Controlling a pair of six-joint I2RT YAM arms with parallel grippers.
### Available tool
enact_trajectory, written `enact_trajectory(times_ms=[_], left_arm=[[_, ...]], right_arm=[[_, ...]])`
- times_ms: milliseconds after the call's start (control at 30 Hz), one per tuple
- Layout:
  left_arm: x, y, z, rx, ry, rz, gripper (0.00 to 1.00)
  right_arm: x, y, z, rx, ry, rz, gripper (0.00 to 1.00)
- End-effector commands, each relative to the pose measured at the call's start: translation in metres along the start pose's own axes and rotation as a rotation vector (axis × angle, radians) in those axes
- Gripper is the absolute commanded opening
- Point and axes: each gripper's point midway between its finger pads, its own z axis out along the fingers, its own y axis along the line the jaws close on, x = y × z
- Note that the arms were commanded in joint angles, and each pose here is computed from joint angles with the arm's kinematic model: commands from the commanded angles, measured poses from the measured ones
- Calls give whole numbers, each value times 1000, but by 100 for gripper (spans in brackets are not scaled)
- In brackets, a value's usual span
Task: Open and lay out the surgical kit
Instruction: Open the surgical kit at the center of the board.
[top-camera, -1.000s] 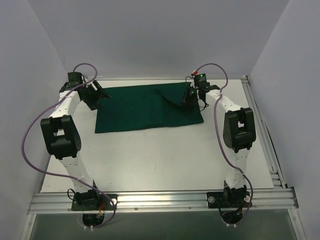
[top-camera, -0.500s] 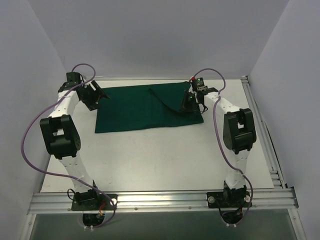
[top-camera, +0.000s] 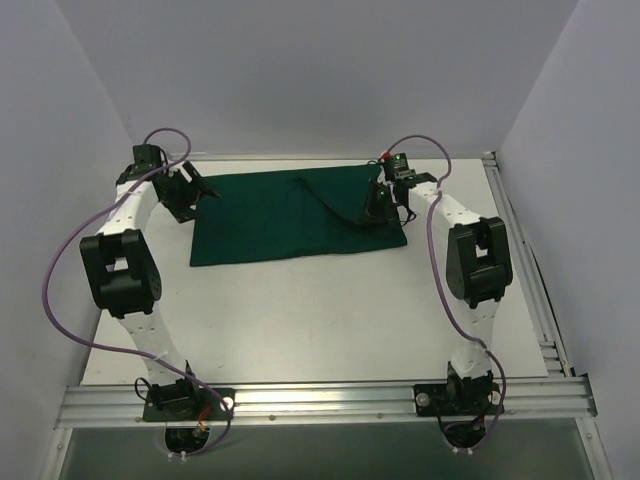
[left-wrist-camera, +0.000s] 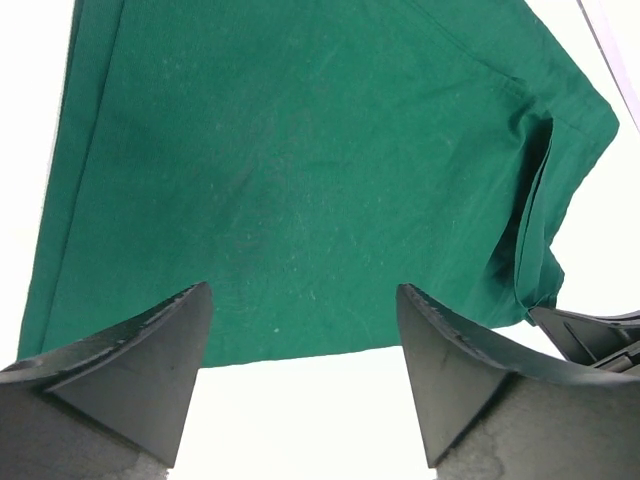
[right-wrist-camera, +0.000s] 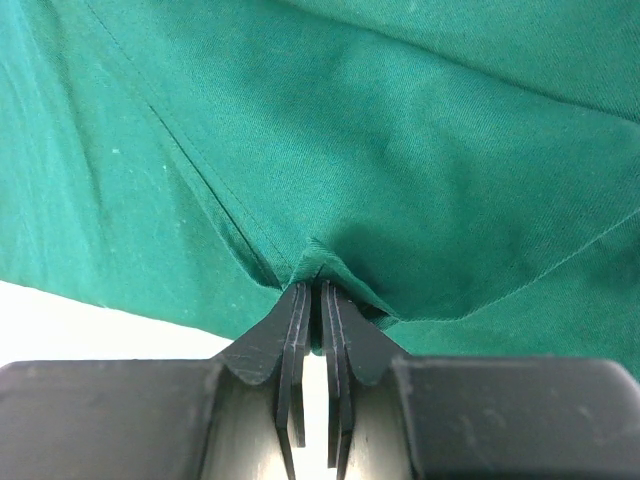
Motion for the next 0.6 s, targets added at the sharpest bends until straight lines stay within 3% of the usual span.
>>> enact_trajectory(times_ms=[0,267,567], left_arm=[[-18,-10,-9,20,-43,22,85],[-48,5,-20,-121,-155,111,86],[-103,-7,14,11,-257,339,76]], right_arm=[[-15,7,-7,-6,-20,-9,0],[-84,14,17,-11,-150,19,0],[-121,-21,33,16,-210,83,0]])
